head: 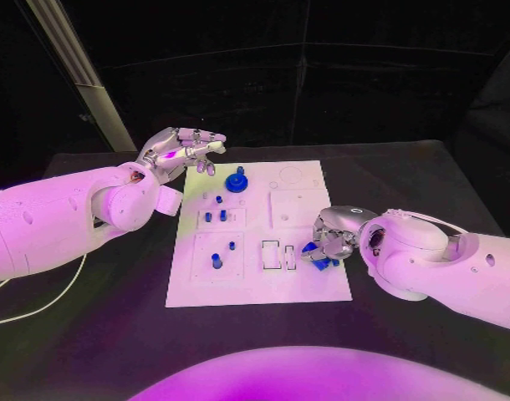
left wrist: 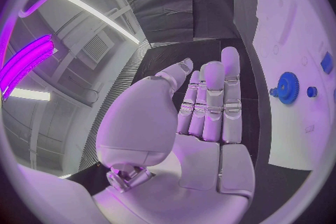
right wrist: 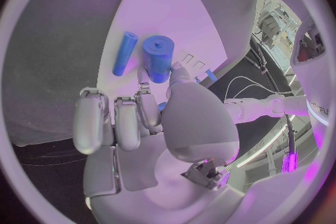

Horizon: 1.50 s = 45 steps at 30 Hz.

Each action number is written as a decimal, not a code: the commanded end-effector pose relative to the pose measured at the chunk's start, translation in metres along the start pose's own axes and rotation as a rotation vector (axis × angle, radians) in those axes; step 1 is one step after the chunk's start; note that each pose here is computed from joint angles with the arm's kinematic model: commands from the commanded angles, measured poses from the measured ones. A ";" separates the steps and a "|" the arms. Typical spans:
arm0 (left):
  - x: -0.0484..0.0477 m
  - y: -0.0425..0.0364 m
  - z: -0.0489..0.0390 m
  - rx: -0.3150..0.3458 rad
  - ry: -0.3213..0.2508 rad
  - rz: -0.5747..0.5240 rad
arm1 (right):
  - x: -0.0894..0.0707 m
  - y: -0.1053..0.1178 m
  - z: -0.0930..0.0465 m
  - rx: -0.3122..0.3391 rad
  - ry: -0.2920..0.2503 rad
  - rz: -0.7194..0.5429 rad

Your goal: Assemble the parts on the task board

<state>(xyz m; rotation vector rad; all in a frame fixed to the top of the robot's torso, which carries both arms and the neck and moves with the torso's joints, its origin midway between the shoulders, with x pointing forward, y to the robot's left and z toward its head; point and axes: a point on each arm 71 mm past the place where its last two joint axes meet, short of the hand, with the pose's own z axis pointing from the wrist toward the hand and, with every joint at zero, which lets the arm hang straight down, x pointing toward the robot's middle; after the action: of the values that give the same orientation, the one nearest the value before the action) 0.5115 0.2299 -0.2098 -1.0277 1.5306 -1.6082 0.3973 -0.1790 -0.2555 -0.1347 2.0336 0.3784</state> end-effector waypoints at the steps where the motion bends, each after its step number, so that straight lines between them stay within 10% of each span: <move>1: 0.0020 -0.0005 0.0003 -0.003 0.024 -0.008 | 0.009 -0.002 0.000 0.037 0.034 0.017; 20: 0.0032 -0.0001 0.0017 -0.004 0.027 -0.008 | -0.003 0.016 -0.012 -0.038 -0.122 0.307; 45: 0.0062 0.0000 0.0027 -0.009 0.035 -0.009 | 0.009 0.045 0.011 -0.016 0.018 0.290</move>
<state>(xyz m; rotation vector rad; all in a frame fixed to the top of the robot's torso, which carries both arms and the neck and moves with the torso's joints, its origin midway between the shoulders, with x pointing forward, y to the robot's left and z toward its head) 0.5113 0.2251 -0.2105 -1.0271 1.5520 -1.6206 0.3904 -0.1318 -0.2563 0.1600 2.0304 0.6074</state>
